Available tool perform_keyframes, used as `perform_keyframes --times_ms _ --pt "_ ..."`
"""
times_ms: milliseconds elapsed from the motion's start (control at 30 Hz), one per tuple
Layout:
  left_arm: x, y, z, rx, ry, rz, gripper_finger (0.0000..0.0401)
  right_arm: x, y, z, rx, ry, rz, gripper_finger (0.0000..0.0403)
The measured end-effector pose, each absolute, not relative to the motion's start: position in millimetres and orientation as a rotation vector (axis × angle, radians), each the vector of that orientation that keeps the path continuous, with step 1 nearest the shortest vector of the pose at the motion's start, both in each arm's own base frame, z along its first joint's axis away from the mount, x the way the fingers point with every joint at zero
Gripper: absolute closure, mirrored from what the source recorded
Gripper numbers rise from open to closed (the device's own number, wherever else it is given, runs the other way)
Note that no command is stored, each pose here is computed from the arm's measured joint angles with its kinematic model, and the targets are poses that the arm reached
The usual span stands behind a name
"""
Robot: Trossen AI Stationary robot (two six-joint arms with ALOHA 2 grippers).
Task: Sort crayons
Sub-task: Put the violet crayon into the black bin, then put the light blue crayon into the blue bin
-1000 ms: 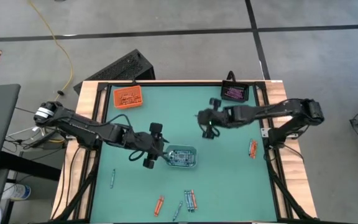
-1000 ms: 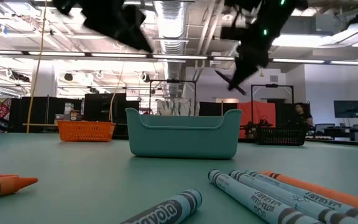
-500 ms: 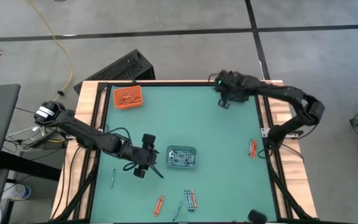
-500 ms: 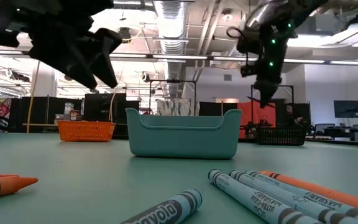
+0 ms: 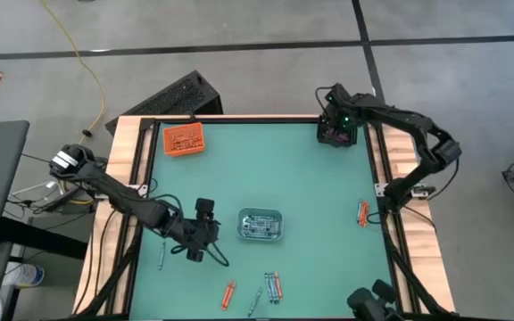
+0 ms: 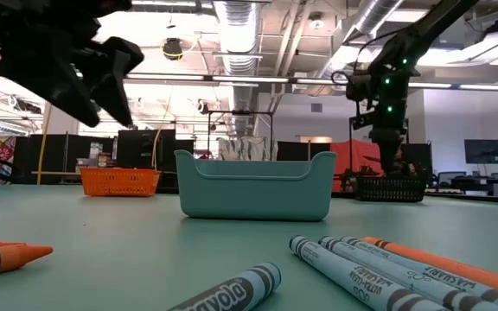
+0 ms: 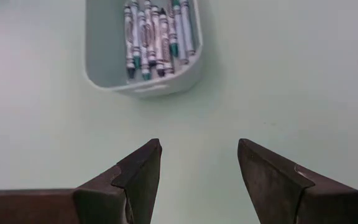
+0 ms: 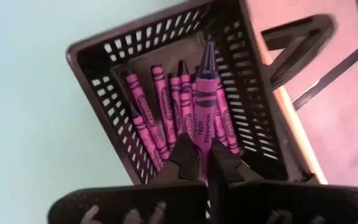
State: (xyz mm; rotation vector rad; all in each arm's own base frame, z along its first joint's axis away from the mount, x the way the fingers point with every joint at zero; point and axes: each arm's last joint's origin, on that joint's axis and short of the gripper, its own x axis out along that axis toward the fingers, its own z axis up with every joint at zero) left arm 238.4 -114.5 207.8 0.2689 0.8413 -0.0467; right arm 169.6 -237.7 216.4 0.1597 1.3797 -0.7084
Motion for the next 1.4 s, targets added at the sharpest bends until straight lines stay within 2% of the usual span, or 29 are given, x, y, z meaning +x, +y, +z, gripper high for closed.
perform_keyframes --times_ms 167,467,600,767,1000,1200,1400 --pt "230.6 -125.2 206.4 0.218 0.856 -0.041 0.0197 167.5 -245.5 203.2 0.21 1.406 -0.686 0.038" --pt "209.0 -144.6 203.2 0.122 0.934 -0.009 0.0197 168.9 -246.4 203.7 0.253 1.371 -0.747 0.0266" --pt "194.2 -152.6 202.3 0.055 1.004 0.041 0.0197 168.4 -241.0 216.2 0.238 1.326 -0.769 0.0239" --pt "168.7 -163.0 198.9 -0.079 1.094 0.158 0.0197 170.7 -228.2 236.1 0.208 1.25 -0.791 0.0237" --pt "128.7 -182.9 195.9 -0.406 1.17 0.356 0.0197 179.9 -203.5 260.7 0.148 1.147 -0.773 0.025" --pt "104.2 -195.7 190.9 -0.644 1.154 0.479 0.0197 189.4 -185.8 273.1 0.115 1.075 -0.746 0.0257" --pt "90.6 -193.0 172.4 -0.77 1.209 0.586 0.0197 202.9 -170.9 275.5 0.089 1.045 -0.697 0.0261"
